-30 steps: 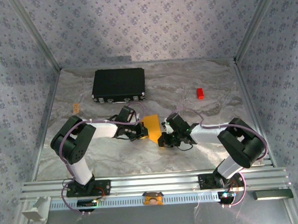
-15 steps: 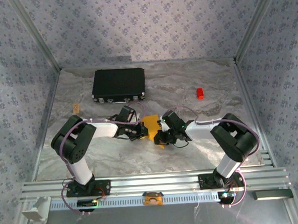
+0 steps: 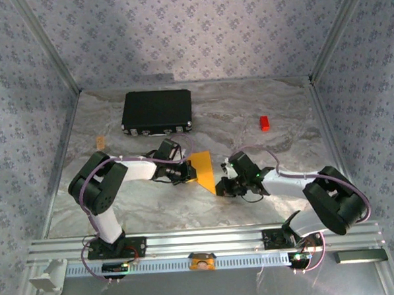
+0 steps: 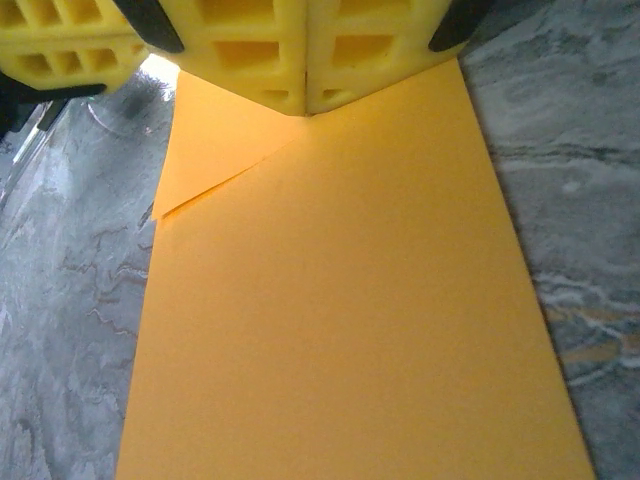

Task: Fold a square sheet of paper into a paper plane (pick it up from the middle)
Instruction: Third fold the triangle at the center of the table.

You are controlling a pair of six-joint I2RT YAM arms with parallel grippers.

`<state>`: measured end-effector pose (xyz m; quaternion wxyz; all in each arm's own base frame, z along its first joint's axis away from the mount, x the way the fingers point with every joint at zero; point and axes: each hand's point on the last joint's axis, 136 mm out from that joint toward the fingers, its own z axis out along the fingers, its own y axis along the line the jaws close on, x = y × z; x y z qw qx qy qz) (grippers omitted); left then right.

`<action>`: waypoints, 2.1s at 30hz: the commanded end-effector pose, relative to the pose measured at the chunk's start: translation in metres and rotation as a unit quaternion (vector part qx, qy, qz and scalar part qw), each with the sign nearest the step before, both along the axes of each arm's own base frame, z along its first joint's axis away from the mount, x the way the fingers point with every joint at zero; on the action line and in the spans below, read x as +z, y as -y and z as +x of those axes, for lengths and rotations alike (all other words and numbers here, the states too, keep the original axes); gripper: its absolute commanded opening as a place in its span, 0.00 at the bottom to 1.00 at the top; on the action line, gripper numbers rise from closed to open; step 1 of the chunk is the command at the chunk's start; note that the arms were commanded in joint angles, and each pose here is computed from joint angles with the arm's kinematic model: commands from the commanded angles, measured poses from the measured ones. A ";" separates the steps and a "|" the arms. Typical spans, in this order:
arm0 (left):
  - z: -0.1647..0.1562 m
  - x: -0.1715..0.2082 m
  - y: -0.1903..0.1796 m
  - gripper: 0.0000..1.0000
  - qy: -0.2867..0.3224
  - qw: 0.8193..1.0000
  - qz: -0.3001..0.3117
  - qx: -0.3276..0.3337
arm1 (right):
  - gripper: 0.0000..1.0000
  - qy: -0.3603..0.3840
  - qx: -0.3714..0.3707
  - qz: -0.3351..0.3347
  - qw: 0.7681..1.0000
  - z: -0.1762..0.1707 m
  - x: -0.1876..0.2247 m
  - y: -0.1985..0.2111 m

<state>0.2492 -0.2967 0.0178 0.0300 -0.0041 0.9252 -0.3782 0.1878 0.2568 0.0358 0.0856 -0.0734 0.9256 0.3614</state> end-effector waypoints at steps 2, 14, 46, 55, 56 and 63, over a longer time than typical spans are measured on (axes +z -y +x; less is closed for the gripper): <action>-0.010 -0.023 -0.013 0.01 -0.022 0.998 0.052 0.002 | 0.03 0.022 0.014 0.009 1.000 0.020 0.017 -0.019; -0.003 -0.007 -0.004 0.04 -0.005 0.999 0.038 -0.004 | 0.00 -0.037 -0.024 -0.062 0.997 0.014 -0.040 0.000; 0.009 -0.016 -0.035 0.07 -0.002 0.999 0.029 0.032 | 0.00 -0.050 -0.042 -0.068 0.996 0.009 -0.052 0.010; 0.013 -0.012 -0.049 0.07 -0.006 0.998 0.031 0.054 | 0.00 -0.039 -0.026 -0.038 0.998 0.011 -0.039 0.000; 0.013 -0.007 -0.048 0.07 0.000 0.998 0.030 0.053 | 0.00 -0.032 -0.022 -0.030 0.999 0.012 -0.033 -0.002; 0.012 0.027 -0.042 0.13 0.049 0.996 0.055 0.044 | 0.14 0.051 -0.037 -0.042 0.997 0.038 0.009 0.010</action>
